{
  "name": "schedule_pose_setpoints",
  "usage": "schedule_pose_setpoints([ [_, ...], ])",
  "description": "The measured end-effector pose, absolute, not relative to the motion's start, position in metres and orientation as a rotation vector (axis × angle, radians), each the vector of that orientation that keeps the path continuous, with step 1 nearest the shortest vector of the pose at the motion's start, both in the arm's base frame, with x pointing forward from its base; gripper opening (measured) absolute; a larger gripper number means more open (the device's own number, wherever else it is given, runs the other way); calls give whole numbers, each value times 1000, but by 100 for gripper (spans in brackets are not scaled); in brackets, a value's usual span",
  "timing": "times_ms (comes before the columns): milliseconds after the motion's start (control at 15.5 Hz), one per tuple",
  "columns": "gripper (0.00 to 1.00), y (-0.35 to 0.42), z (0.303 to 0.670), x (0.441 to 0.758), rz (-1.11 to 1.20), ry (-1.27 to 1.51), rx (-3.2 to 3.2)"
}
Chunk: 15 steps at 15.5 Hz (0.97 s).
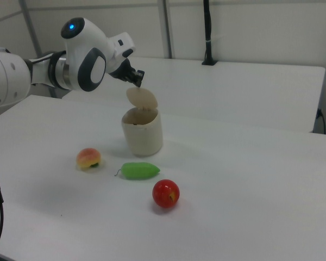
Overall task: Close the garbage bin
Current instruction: 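Push the raised lid down with the gripper fingertips until shut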
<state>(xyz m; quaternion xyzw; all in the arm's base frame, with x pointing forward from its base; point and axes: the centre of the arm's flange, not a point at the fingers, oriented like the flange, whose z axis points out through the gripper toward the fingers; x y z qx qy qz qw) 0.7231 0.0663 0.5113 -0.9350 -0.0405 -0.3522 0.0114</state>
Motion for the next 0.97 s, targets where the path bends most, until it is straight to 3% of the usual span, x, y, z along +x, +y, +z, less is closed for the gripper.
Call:
schedule_pose_setpoints([
  [517,1,62,493,712,-801,-164,-3044],
  [969,1,61,460,711,-691,-172,-3079],
])
